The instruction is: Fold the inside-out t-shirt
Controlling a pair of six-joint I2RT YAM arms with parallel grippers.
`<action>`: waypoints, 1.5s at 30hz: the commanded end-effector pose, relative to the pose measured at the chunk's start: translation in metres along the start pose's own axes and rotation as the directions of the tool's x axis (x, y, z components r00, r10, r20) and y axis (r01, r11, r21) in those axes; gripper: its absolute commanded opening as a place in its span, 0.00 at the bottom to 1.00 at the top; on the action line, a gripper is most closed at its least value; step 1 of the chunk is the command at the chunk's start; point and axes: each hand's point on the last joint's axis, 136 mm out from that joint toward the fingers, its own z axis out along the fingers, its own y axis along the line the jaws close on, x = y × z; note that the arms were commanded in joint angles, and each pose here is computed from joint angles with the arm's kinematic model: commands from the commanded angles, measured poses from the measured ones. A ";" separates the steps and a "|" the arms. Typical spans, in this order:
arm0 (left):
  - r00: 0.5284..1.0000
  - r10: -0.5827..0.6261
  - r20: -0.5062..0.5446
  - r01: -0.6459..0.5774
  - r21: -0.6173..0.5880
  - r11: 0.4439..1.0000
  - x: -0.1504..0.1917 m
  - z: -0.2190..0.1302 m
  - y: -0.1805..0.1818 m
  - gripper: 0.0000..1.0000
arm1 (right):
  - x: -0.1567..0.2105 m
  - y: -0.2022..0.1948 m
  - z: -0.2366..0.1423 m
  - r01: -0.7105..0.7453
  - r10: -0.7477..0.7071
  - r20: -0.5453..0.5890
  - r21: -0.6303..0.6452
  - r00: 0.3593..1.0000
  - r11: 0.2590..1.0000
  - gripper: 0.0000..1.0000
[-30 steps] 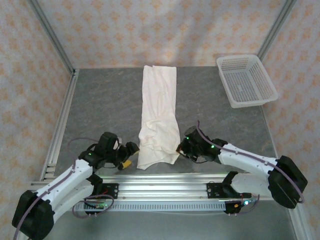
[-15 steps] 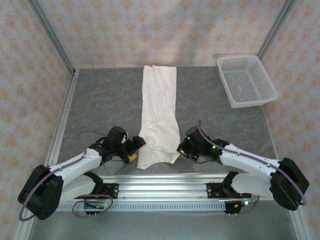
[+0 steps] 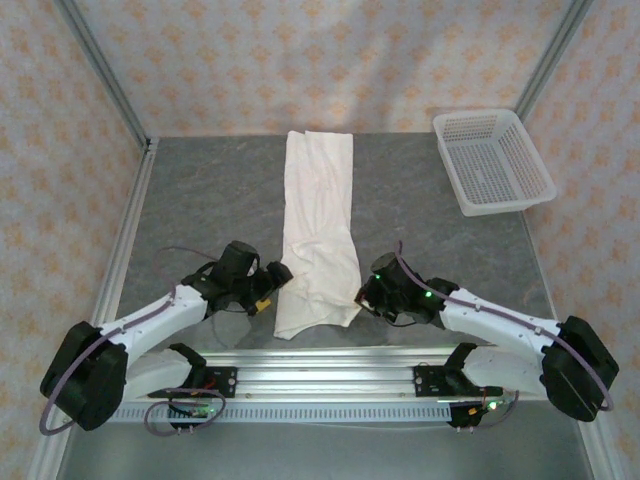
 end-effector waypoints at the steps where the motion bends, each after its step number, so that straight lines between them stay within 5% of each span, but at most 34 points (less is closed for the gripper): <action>1: 1.000 0.013 -0.018 -0.013 -0.050 0.999 0.003 0.005 0.009 0.89 | -0.004 -0.002 -0.002 -0.005 0.005 0.030 0.013 1.000 1.000 0.00; 11: 0.999 0.017 -0.045 -0.017 0.013 1.000 -0.001 0.027 -0.021 0.89 | -0.004 -0.001 -0.003 0.000 0.000 0.024 0.022 1.000 1.000 0.00; 21: 0.998 -0.018 -0.067 0.025 0.104 0.994 0.002 0.043 -0.043 0.68 | -0.005 -0.001 -0.003 -0.004 0.004 0.026 0.028 1.000 1.000 0.00; 29: 0.999 -0.035 -0.025 0.035 0.026 0.999 -0.005 0.047 -0.028 0.39 | -0.006 -0.004 -0.004 -0.010 0.009 0.036 0.040 0.999 0.999 0.00; 45: 0.998 -0.058 -0.012 0.057 -0.036 0.998 -0.006 0.052 -0.009 0.00 | -0.012 -0.014 -0.009 -0.031 0.026 0.088 0.054 0.996 0.998 0.00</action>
